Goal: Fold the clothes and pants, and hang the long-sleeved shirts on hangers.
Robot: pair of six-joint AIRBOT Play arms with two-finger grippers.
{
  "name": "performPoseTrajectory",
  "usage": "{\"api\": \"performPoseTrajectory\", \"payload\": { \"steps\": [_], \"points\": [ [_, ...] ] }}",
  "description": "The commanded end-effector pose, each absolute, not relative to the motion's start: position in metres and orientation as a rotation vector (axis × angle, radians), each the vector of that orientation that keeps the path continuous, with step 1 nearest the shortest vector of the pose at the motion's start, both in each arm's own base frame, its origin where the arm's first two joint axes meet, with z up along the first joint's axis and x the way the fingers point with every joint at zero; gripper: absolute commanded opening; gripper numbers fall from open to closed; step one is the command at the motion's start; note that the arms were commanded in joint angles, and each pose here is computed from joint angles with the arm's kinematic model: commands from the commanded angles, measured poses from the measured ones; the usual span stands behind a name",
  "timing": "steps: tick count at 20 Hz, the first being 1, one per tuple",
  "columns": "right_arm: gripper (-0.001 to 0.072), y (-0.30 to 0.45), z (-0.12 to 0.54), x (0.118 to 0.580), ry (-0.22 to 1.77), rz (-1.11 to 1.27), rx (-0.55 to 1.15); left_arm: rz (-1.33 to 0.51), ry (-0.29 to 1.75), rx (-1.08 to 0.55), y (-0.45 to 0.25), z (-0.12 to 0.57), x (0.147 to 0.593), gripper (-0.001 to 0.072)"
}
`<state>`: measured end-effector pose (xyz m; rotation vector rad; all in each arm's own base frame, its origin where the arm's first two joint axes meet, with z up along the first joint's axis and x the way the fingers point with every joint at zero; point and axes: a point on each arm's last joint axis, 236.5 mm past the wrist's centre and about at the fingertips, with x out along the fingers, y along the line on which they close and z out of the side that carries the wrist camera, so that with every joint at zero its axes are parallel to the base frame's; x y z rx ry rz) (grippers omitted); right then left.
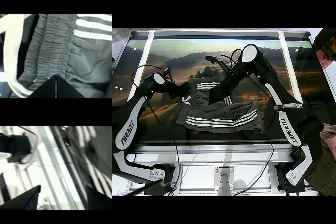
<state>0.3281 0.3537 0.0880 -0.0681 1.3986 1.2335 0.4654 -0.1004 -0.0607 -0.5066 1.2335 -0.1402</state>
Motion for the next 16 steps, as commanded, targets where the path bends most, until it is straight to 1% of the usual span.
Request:
{"api": "performPoseTrajectory", "payload": {
  "steps": [1,2,3,4,6,7,8,10,11,12,14,16],
  "points": [
    [0.0585,0.326,0.075,0.364,1.359,1.060,-0.145,-0.141,1.235,-0.506,-0.101,-0.061,0.465,0.0011],
    [0.0406,0.315,0.077,0.379,1.331,1.008,-0.133,-0.141,1.235,-0.506,-0.101,-0.061,0.465,0.0011],
    [0.0099,0.301,0.080,0.394,1.306,0.962,-0.119,-0.141,1.235,-0.506,-0.101,-0.061,0.465,0.0011],
    [0.0021,0.287,0.083,0.407,1.285,0.921,-0.104,-0.141,1.235,-0.506,-0.101,-0.061,0.465,0.0011],
    [0.0004,0.254,0.089,0.440,1.229,0.836,-0.036,-0.141,1.237,-0.506,-0.101,-0.061,0.465,0.0011],
    [0.0001,0.239,0.093,0.460,1.185,0.798,0.022,-0.142,1.241,-0.506,-0.101,-0.061,0.464,0.0010],
    [-0.0001,0.228,0.102,0.479,1.126,0.802,0.121,-0.144,1.247,-0.505,-0.102,-0.061,0.462,0.0010],
    [-0.0001,0.224,0.133,0.490,1.016,1.003,0.374,-0.148,1.261,-0.504,-0.102,-0.062,0.459,0.0010],
    [-0.0001,0.221,0.146,0.489,0.986,1.109,0.500,-0.149,1.264,-0.504,-0.102,-0.062,0.458,0.0010],
    [-0.0001,0.213,0.147,0.489,0.982,1.174,0.584,-0.150,1.266,-0.503,-0.103,-0.062,0.458,0.0010],
    [0.0001,0.202,0.102,0.491,1.104,1.149,0.631,-0.152,1.259,-0.502,-0.103,-0.059,0.458,0.0010],
    [0.0003,0.201,0.041,0.494,1.267,1.056,0.660,-0.199,1.207,-0.456,-0.105,-0.040,0.462,0.0004]
  ]
}}
